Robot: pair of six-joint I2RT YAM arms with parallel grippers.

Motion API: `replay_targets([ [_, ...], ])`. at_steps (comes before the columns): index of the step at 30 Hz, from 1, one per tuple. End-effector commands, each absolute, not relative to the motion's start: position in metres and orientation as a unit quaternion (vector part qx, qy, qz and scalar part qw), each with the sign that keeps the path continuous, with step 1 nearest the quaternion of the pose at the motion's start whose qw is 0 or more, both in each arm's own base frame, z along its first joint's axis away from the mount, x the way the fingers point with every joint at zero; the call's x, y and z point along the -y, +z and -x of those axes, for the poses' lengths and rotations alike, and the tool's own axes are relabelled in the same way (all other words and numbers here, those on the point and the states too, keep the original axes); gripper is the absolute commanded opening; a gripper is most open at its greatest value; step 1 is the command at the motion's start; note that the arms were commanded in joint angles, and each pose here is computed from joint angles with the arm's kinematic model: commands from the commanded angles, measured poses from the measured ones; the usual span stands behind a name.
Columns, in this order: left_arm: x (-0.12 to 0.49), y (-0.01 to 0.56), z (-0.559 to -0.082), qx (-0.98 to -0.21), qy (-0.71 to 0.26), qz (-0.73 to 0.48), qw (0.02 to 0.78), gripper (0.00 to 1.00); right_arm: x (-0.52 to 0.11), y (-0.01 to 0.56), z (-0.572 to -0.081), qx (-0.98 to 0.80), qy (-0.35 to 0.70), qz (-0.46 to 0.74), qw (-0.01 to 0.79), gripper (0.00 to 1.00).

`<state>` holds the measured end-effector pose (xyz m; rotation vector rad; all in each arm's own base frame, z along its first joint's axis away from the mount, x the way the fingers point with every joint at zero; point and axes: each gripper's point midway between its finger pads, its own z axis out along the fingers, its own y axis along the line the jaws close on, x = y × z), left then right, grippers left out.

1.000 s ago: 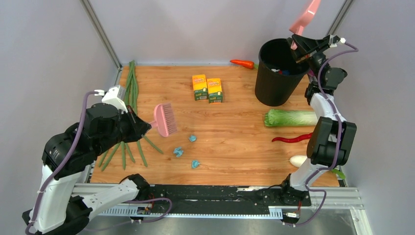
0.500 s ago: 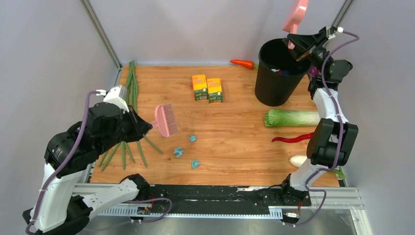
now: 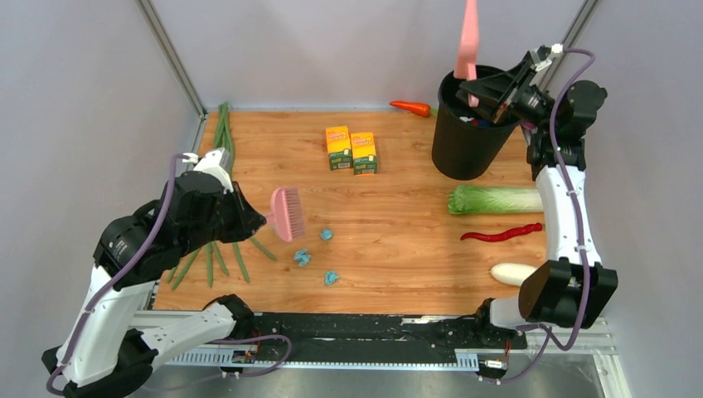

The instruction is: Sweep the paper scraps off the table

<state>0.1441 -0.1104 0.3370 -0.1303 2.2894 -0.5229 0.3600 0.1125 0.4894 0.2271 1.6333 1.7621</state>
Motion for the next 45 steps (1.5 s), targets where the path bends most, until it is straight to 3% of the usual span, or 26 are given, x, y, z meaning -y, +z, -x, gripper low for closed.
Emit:
replay_targets([
  [1, 0.118, 0.329, -0.143, -0.908, -0.204, 0.03, 0.364, 0.0, -0.129, 0.449, -0.336, -0.668, 0.658, -0.102, 0.332, 0.0],
  [9, 0.133, 0.309, -0.145, -0.92, -0.202, -0.006, 0.335, 0.0, -0.145, 0.405, -0.292, -0.724, 0.597, -0.097, 0.33, 0.0],
  [14, 0.139, 0.285, -0.146, -0.933, -0.19, -0.028, 0.305, 0.0, -0.158, 0.364, -0.273, -0.806, 0.483, -0.072, 0.334, 0.0],
  [18, 0.164, 0.256, -0.134, -0.941, -0.223, -0.084, 0.241, 0.0, -0.179, 0.318, -0.245, -0.876, 0.387, -0.03, 0.286, 0.0],
  [29, 0.179, 0.217, -0.124, -0.954, -0.216, -0.124, 0.168, 0.0, -0.185, 0.257, -0.216, -0.926, 0.308, -0.007, 0.219, 0.0],
  [34, 0.161, 0.218, -0.13, -0.96, -0.164, -0.103, 0.2, 0.0, -0.165, 0.213, -0.181, -0.968, 0.186, 0.034, 0.163, 0.0],
  [45, 0.132, 0.222, -0.137, -0.964, -0.104, -0.063, 0.235, 0.0, -0.193, 0.159, -0.064, -0.975, 0.165, 0.145, 0.036, 0.0],
])
